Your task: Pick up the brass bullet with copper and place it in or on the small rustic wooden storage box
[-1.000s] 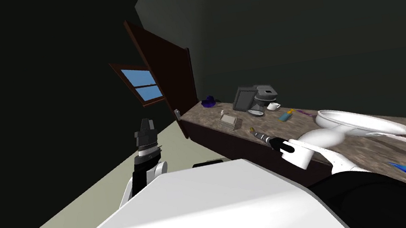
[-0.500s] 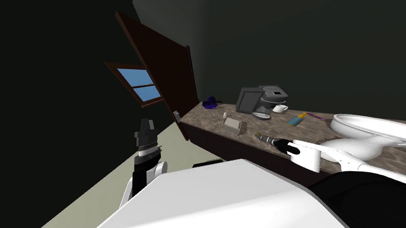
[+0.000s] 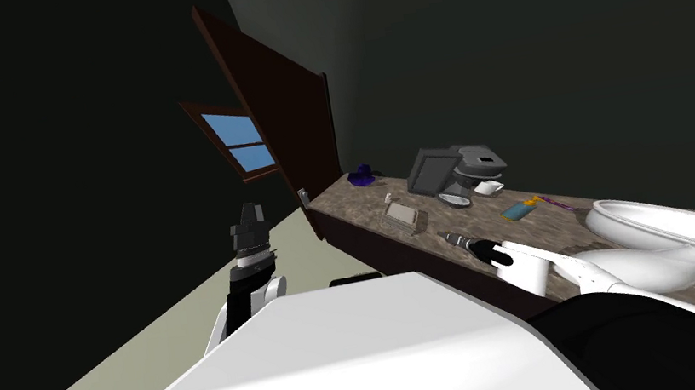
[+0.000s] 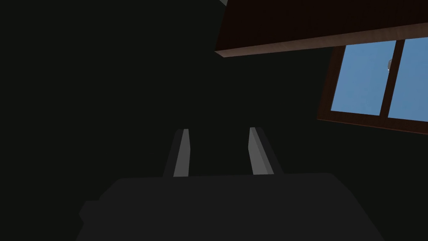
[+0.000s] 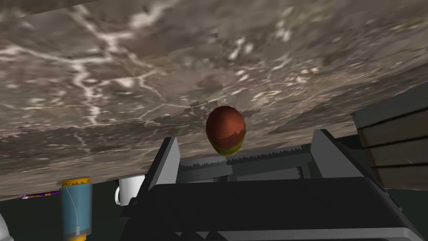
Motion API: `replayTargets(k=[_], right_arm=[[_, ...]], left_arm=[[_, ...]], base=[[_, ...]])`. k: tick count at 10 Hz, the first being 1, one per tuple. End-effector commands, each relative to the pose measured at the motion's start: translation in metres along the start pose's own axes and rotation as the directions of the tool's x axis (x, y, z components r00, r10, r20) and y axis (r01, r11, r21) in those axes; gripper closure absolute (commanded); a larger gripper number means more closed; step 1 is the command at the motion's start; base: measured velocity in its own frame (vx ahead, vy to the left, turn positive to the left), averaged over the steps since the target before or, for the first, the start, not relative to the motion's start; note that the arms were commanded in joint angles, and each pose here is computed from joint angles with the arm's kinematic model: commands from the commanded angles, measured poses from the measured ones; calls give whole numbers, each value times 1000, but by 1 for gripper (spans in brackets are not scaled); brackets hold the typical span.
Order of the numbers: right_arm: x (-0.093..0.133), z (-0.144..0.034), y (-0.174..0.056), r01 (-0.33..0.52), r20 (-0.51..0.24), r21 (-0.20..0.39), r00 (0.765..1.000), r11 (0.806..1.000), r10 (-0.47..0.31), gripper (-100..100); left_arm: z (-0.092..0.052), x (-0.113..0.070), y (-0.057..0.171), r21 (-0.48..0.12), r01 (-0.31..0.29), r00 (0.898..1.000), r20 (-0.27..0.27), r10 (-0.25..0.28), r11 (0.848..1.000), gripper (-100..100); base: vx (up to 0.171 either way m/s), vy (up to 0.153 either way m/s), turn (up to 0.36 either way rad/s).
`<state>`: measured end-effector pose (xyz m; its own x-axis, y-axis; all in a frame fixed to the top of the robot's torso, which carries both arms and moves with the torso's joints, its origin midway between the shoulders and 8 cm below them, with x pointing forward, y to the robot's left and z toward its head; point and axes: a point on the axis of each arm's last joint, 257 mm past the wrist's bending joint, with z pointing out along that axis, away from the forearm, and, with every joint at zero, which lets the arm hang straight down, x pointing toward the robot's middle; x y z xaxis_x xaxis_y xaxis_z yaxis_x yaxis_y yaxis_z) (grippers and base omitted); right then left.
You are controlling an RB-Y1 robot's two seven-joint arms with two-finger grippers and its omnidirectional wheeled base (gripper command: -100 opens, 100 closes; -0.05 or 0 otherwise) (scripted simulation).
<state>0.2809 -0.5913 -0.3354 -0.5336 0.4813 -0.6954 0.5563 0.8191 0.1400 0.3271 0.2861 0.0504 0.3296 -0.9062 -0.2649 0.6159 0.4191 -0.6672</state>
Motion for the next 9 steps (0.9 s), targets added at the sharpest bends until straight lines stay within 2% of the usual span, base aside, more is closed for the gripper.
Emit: replayTargets(k=[1, 5, 6, 7, 8, 9], right_arm=[[0, 0, 0, 0, 0, 0, 1000, 1000, 0, 100], [0, 0, 0, 0, 1, 0, 1000, 1000, 0, 100], [0, 0, 0, 0, 1, 0, 1000, 1000, 0, 0], [-3, -5, 6, 7, -3, -7, 1000, 1000, -7, 100], [-2, -2, 4, 5, -1, -5, 1000, 1000, -5, 100], [-2, -3, 4, 5, -1, -5, 1000, 1000, -5, 0]], left_arm=[[0, 0, 0, 0, 0, 1000, 0, 0, 1000, 0], [0, 0, 0, 0, 0, 1000, 0, 0, 1000, 0], [0, 0, 0, 0, 0, 1000, 0, 0, 1000, 0], [0, 0, 0, 0, 0, 1000, 0, 0, 1000, 0], [0, 0, 0, 0, 0, 1000, 0, 0, 1000, 0], [0, 0, 0, 0, 0, 1000, 0, 0, 1000, 0]], base=[[0, 0, 0], [0, -1, -3], [0, 0, 0], [-26, 12, -90], [-17, 9, -29], [0, 0, 0]])
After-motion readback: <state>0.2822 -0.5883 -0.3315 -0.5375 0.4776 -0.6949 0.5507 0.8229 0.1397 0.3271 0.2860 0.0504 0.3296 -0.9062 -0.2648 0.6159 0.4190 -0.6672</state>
